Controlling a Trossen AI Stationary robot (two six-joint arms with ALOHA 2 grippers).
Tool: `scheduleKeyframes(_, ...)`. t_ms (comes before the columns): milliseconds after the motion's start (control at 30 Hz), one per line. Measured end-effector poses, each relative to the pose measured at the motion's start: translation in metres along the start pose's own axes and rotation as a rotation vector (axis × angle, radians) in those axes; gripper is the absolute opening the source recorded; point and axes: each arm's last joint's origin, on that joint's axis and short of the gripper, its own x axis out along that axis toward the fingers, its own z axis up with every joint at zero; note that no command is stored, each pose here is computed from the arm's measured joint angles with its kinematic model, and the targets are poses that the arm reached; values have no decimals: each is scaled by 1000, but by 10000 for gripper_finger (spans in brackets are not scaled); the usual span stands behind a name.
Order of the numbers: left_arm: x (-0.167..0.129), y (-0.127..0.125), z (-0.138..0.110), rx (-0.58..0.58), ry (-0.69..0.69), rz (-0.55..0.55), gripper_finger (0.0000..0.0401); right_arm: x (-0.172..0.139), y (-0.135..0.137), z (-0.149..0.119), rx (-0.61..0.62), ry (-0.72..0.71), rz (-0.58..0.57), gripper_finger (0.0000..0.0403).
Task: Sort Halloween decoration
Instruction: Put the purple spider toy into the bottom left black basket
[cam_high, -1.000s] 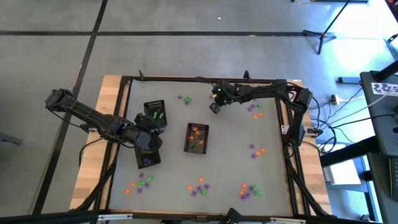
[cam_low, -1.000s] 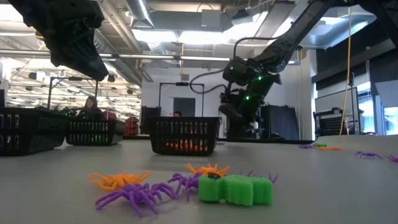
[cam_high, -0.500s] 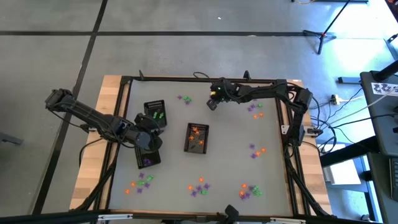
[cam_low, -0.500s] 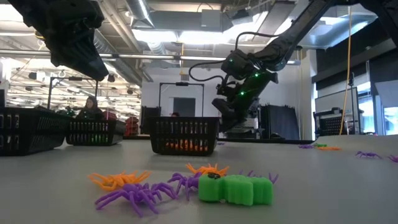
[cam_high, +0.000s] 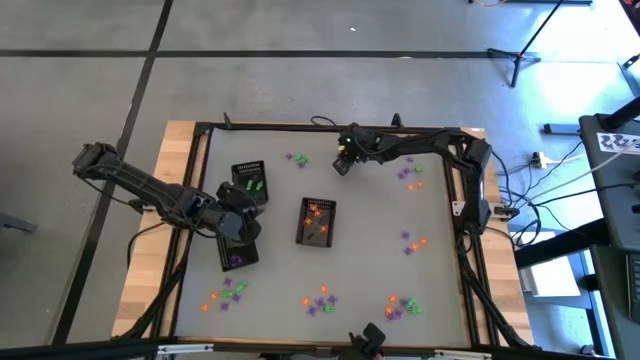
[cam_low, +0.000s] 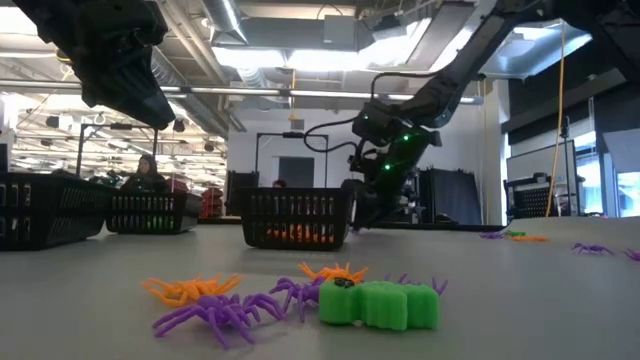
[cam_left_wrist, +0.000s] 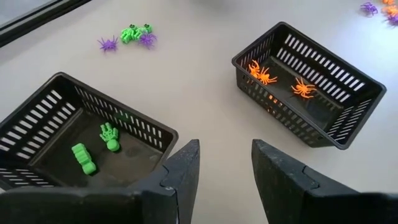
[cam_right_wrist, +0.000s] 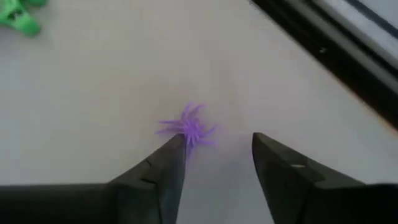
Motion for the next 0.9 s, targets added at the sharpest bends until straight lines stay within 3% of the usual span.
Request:
scheduleKeyframes(167, 0, 0, 0, -2, -1, -3, 137, 3, 4, 9, -7, 55, 45, 109)
scheduleKeyframes(333, 0, -1, 0, -5, -2, -7, 137, 4, 6, 14, -30, 95, 98, 15)
scheduleKeyframes(600, 0, -1, 0, -5, -1, -7, 137, -8, 15, 16, -67, 93, 102, 4)
scheduleKeyframes(900, 0, -1, 0, -5, -1, -7, 137, -58, 63, 27, -188, -33, 126, 1)
